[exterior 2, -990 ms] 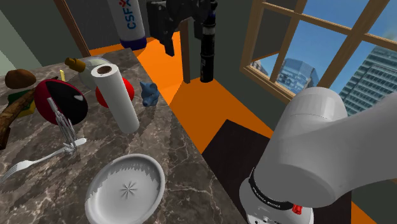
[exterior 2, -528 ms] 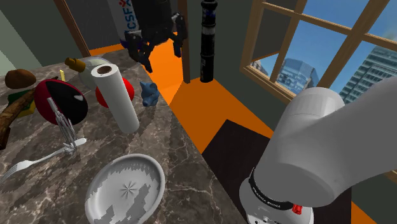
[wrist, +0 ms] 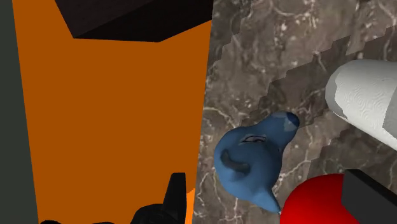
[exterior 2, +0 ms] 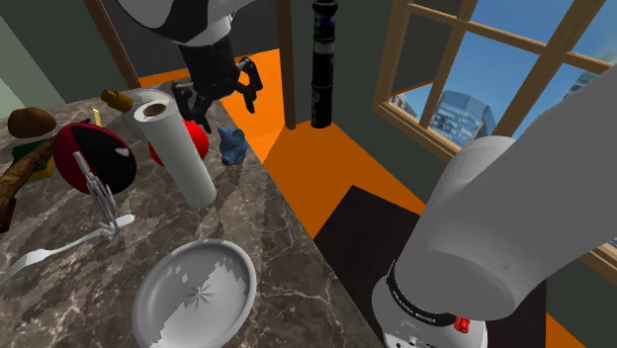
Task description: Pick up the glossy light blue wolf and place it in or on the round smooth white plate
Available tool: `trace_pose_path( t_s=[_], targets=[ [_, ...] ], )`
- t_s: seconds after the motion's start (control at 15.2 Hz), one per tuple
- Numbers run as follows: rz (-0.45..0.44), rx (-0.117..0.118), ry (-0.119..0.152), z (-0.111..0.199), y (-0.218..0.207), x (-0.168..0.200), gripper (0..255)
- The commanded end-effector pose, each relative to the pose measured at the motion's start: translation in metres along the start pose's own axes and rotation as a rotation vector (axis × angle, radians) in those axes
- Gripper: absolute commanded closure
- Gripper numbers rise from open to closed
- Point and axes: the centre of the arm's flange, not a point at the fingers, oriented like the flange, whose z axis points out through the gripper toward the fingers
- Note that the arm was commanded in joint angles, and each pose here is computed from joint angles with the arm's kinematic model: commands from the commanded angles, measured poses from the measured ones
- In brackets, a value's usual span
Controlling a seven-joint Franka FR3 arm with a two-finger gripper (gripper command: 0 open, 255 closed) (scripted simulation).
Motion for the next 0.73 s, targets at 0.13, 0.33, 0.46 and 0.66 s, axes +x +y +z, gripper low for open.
trace_pose_path(
  t_s=[0.13,0.33,0.46,0.66],
  targets=[
    [0.009,0.0,0.002,0.02,-0.003,0.007,0],
    [0.009,0.0,0.002,0.036,-0.003,0.007,0],
    [0.009,0.0,0.002,0.044,-0.003,0.007,0],
    [0.009,0.0,0.002,0.044,-0.003,0.007,0]
  ],
)
